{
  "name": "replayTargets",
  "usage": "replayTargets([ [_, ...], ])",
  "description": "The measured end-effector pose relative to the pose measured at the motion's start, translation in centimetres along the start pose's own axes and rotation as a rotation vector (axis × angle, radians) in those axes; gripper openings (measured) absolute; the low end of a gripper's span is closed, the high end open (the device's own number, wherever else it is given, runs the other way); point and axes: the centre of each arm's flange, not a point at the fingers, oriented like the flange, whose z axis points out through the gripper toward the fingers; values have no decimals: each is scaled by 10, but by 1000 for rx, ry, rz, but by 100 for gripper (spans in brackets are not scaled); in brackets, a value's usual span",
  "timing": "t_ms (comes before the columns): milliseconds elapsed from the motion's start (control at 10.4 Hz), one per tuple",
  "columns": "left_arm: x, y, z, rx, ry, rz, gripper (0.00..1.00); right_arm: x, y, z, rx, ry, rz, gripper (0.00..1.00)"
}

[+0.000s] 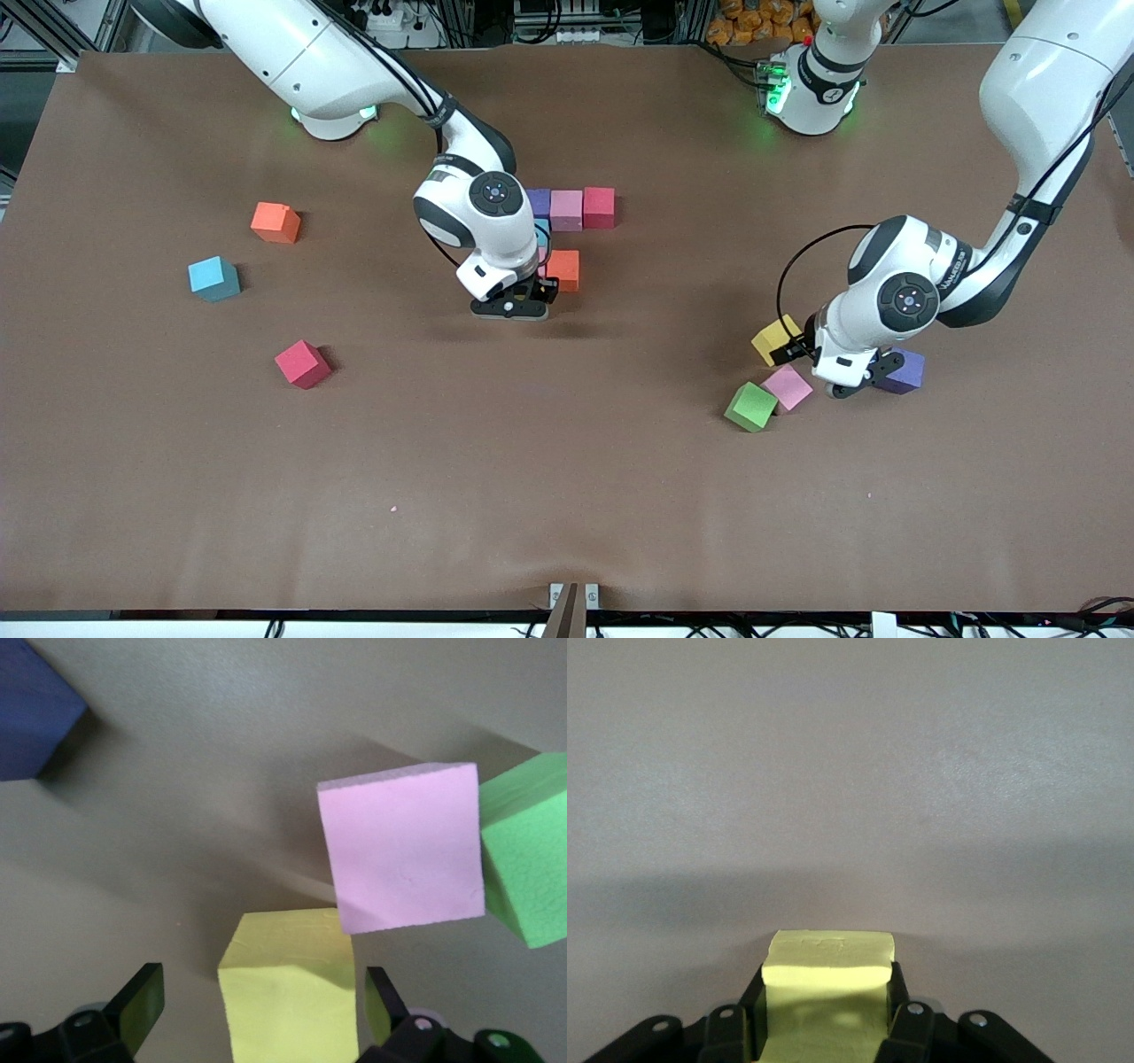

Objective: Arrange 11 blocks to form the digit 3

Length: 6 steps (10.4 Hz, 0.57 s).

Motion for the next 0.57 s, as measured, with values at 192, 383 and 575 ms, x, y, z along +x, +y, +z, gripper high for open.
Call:
replayTargets([
  [192,-4,4,7,-6,-13,-26,100,0,0,0,0,0,-1,53],
  [383,-8,6,15,-4,-30,-29,100,-1,0,0,1,0,-1,55],
  [575,-11,7,23,-6,-43,-26,100,-4,0,2,0,-5,-2,75],
])
